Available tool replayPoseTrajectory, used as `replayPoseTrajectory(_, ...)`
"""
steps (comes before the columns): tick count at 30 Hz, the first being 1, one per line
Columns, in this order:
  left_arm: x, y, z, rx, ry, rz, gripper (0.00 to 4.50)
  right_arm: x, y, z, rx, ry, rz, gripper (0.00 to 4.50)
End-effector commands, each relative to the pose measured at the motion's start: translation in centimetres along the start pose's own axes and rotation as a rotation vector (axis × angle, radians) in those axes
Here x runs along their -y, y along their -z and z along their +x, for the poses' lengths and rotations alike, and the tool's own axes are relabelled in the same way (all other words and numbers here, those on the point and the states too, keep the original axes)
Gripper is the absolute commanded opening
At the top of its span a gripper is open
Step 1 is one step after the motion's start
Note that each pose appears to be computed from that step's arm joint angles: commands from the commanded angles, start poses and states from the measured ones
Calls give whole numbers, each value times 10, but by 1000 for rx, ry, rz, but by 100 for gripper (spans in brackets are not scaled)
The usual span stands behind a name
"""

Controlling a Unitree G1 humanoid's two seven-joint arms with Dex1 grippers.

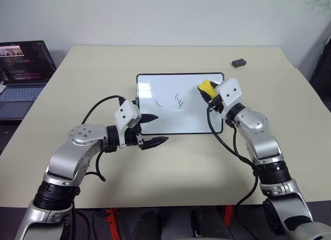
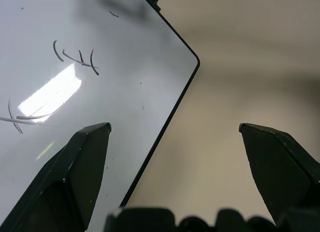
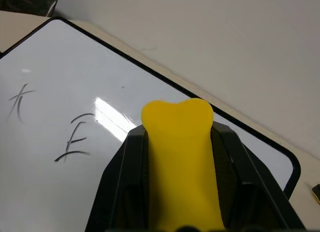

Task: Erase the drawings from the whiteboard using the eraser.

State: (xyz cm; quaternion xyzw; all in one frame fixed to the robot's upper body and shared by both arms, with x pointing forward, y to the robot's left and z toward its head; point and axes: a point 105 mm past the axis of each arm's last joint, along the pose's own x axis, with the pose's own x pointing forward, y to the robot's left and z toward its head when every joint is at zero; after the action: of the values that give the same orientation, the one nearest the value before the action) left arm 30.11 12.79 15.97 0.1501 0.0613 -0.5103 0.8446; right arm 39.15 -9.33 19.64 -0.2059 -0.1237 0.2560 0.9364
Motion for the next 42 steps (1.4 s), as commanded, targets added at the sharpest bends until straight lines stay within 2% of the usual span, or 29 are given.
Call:
replayPoseTrajectory(1,0,-11,-2,27,-8,53,450,10,-3,11,9,57,-25,129)
replayPoseTrajectory(6,2,-11,-1,28,-2,50,450,4,23,14,-88,43,8,129)
replayPoseTrajectory(16,1,-11,-1,33,-3,48,450,-39,91,-13,-314,-93,98,129)
replayPoseTrajectory(23,0,-11,-2,30,-8,50,450,-62,107,-24,-408,-193,137,129)
replayPoseTrajectory(26,-2,-11,-3,28,-15,50,450,-61,103,-24,-402,-200,132,129)
replayPoseTrajectory(30,-5,-14,-4,35,-36,56,450,-47,64,-15,-254,-147,119,129)
replayPoseTrajectory(35,-9,-19,-6,59,-96,52,450,-38,24,-23,-115,-133,125,129)
replayPoseTrajectory(42,-26,-21,-12,70,-229,22,450,-34,-1,-41,-11,-112,123,129)
